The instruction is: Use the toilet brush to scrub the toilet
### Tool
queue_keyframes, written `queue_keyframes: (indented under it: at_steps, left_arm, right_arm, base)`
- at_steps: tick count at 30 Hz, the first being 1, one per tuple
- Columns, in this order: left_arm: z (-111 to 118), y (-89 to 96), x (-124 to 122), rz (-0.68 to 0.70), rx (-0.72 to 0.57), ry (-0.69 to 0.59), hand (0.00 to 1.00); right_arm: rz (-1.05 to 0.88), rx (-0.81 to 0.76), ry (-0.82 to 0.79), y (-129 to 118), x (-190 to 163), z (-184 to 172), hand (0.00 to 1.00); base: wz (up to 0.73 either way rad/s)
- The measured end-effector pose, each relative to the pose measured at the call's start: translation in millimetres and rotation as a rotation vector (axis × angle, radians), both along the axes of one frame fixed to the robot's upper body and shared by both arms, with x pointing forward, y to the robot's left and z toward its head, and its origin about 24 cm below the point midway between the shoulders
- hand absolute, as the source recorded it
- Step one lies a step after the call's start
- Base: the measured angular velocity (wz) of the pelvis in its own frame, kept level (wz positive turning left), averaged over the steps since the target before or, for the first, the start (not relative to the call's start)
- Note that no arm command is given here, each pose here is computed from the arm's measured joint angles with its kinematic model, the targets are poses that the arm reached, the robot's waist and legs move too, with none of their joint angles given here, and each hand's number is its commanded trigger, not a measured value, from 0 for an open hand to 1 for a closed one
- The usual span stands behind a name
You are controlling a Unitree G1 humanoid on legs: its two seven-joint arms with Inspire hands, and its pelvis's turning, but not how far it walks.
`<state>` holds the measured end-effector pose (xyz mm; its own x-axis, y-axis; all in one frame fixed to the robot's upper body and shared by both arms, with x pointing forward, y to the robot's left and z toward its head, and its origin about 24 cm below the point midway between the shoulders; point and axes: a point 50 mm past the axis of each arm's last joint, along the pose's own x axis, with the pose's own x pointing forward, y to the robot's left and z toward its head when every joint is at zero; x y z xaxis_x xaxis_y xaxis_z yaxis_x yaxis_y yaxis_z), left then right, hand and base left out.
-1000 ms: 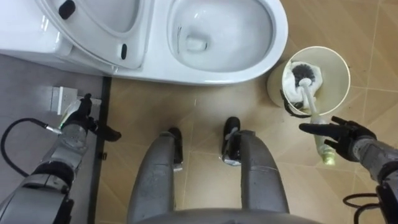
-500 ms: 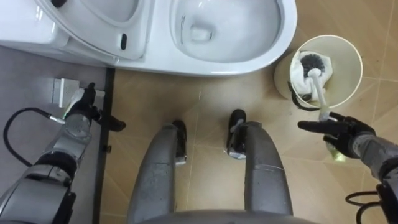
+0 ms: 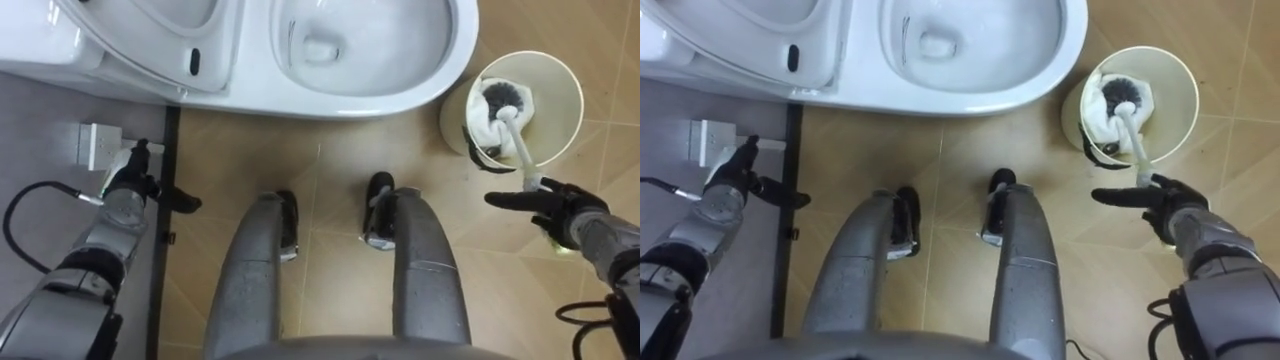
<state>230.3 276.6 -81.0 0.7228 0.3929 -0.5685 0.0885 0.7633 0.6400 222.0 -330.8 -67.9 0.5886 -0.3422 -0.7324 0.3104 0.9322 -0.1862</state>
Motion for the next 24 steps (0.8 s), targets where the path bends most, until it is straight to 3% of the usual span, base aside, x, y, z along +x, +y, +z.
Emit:
queue_keyframes:
  at_steps: [7,15,24]
  left_arm:
    - [-6.2,0.2,-19.1,0.018,0.047,-0.044,0.0]
    - [-27.1,3.4,-64.7,0.034,0.073,0.035,0.0]
    - [-27.2,2.7,-66.1,0.044,0.083,0.022,0.0]
  right_arm:
    - [0.15,-0.165,-0.072,10.3,9.3,8.6,0.0]
    - [0.2,-0.255,-0.054,18.4,-26.4,-6.9,0.0]
    - [0.186,-0.274,-0.092,22.6,-33.1,-8.2,0.0]
  base:
    - [0.0]
    - [-0.01]
    - [-0.01]
